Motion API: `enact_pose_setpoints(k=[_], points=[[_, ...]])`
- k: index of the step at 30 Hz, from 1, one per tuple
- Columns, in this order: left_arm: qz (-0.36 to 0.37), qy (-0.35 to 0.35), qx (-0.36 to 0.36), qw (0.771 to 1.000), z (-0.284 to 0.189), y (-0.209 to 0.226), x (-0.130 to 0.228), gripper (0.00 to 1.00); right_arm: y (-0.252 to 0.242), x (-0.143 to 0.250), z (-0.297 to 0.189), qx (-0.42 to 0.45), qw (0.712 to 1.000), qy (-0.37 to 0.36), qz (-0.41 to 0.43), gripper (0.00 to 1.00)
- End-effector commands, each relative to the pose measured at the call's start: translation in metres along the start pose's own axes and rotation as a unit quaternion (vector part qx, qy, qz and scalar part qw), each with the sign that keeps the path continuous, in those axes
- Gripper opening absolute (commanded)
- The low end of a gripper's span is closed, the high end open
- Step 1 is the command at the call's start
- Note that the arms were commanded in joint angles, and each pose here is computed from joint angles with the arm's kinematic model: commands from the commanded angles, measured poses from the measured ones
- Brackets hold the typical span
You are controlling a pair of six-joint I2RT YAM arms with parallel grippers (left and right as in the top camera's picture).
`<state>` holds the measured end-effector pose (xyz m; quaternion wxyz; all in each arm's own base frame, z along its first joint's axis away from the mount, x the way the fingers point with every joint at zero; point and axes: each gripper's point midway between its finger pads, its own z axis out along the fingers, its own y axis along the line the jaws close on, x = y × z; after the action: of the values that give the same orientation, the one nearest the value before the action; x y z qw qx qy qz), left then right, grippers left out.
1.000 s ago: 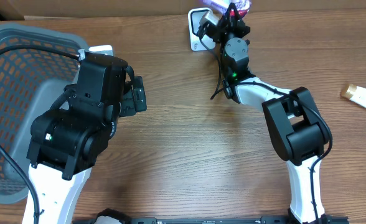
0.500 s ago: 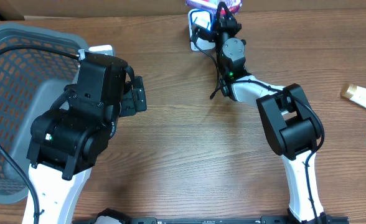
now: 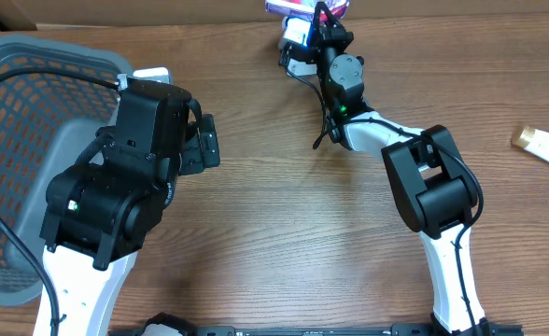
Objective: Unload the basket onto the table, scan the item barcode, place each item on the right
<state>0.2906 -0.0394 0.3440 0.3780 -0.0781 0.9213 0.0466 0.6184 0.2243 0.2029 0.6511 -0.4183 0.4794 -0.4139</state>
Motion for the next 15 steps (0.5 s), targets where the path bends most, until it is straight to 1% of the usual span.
enact_pose_setpoints(k=[1,5,10,15], points=[[0.0,-0.014,-0.003,1.0,-0.006,0.004,-0.007,1.0,0.016,-0.007,0.002,-0.007,1.0,-0.02,0.012,0.04],[0.0,-0.014,-0.003,1.0,-0.006,0.004,-0.007,1.0,0.05,0.001,-0.001,-0.031,0.999,-0.019,-0.023,0.04],[0.0,-0.014,-0.003,1.0,-0.006,0.004,-0.007,1.0,0.082,0.013,-0.007,-0.048,0.998,0.002,-0.029,0.04],[0.0,-0.014,-0.003,1.0,-0.006,0.004,-0.007,1.0,0.098,0.007,-0.012,-0.074,0.997,0.007,-0.036,0.04]])
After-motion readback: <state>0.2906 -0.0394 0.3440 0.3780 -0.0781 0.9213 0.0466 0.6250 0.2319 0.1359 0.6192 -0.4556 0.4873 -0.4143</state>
